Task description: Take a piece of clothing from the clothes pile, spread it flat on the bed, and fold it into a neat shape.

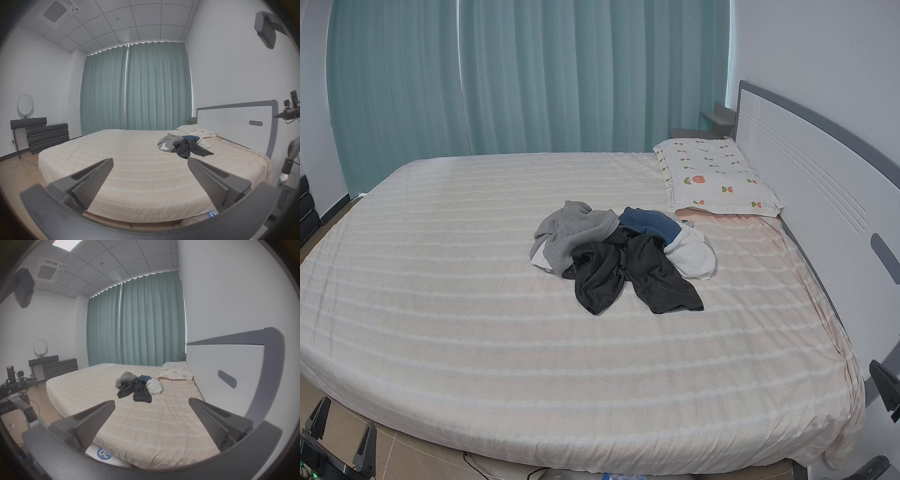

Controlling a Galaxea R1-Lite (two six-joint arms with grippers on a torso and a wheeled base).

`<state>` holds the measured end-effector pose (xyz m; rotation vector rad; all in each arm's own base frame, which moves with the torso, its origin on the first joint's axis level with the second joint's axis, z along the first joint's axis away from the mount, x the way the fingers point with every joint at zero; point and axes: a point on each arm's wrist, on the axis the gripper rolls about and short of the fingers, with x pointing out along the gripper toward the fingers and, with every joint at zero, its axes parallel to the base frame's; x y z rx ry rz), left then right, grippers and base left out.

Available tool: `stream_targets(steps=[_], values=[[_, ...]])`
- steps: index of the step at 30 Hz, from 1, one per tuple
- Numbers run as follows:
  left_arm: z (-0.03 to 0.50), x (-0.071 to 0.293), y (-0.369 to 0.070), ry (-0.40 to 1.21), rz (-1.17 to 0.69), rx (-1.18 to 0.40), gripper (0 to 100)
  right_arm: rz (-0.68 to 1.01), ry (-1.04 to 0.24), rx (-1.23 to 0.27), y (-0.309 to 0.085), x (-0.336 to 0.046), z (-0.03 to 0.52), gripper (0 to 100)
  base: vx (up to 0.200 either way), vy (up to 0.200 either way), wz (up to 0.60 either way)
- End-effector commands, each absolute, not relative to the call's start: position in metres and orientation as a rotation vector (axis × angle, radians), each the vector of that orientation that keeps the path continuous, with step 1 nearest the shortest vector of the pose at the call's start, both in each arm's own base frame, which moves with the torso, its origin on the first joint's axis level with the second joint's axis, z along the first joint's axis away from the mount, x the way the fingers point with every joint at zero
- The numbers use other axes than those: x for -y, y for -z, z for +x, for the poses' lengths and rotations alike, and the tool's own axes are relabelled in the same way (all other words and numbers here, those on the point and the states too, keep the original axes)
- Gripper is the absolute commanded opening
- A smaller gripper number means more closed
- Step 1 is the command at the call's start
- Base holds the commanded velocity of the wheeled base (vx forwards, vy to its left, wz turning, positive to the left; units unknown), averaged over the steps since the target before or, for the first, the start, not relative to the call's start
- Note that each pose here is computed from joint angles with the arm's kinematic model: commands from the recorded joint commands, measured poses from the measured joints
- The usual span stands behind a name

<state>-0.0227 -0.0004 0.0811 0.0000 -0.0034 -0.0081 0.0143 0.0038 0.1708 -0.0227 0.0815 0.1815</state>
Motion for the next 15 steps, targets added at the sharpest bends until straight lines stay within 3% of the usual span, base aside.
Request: stream_targets(steps=[1, 8, 15], values=[[-0.022, 0.000, -0.076, 0.008, 0.000, -0.002, 100, 0.081, -0.315, -0.504, -0.148, -0.034, 0.194, 100, 0.000, 0.000, 0.00], [-0.022, 0.000, -0.076, 0.008, 0.000, -0.002, 100, 0.150, -0.165, -0.523, -0.102, -0.071, 0.300, 100, 0.000, 0.000, 0.00], [-0.022, 0.000, -0.076, 0.008, 0.000, -0.002, 100, 0.156, -0.133, -0.527, -0.061, -0.095, 0.374, 100, 0.000, 0.000, 0.00]])
